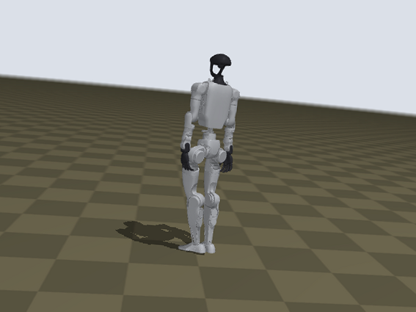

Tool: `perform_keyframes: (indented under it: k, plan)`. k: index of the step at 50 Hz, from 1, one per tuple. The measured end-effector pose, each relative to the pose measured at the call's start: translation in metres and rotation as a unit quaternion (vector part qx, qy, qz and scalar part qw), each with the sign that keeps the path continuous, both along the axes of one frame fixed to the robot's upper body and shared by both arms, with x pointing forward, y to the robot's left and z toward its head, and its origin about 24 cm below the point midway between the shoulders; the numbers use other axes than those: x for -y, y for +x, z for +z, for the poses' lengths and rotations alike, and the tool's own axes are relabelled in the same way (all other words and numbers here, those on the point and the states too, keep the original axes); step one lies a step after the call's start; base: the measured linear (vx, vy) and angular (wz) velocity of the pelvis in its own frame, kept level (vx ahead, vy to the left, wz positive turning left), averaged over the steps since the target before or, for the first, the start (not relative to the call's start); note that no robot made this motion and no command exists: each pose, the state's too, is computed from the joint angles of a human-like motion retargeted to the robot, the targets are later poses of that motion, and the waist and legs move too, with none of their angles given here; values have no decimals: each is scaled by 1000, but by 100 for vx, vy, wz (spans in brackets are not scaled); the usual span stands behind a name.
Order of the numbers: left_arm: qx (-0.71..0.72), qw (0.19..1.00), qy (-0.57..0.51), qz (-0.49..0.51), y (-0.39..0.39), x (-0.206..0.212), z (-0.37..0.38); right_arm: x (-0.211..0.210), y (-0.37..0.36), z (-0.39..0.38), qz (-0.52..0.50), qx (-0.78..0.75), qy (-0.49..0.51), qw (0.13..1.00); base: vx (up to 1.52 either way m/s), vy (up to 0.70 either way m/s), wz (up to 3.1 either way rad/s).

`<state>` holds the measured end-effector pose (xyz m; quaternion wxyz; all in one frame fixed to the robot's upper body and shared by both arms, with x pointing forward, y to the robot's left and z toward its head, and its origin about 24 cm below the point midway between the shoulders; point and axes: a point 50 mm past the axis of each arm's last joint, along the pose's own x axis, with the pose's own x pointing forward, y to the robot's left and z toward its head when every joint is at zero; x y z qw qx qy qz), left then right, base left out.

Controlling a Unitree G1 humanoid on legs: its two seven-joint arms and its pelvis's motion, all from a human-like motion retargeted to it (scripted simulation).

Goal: In place motions

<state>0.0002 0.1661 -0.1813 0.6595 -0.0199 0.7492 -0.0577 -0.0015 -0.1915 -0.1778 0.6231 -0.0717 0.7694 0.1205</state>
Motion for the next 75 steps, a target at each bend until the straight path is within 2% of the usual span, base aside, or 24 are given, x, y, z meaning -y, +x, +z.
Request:
perform_keyframes:
  k: [5, 15, 40, 57, 75]
  plan:
    - [-8, 1000, -1, 0, -6, 0, 0, -11, 19, -2, -3, 35, 19, 999, -8, 6, -19]
    - [-31, 999, -19, 8, -18, 6, 1, -16, 49, -1, 57, 86, 33, 994, -9, 5, -10]
    - [-45, 999, -20, 9, -21, 6, 2, -5, 24, -1, 57, 38, 19, 997, -3, 1, -4]
    - [-34, 997, -27, -64, -4, -1, 2, -15, 60, 1, 75, 97, 33, 992, 0, -3, -98]
    - [-23, 1000, -4, -15, -2, -10, 2, 16, -2, 3, -2, -13, -25, 1000, 14, -7, -147]
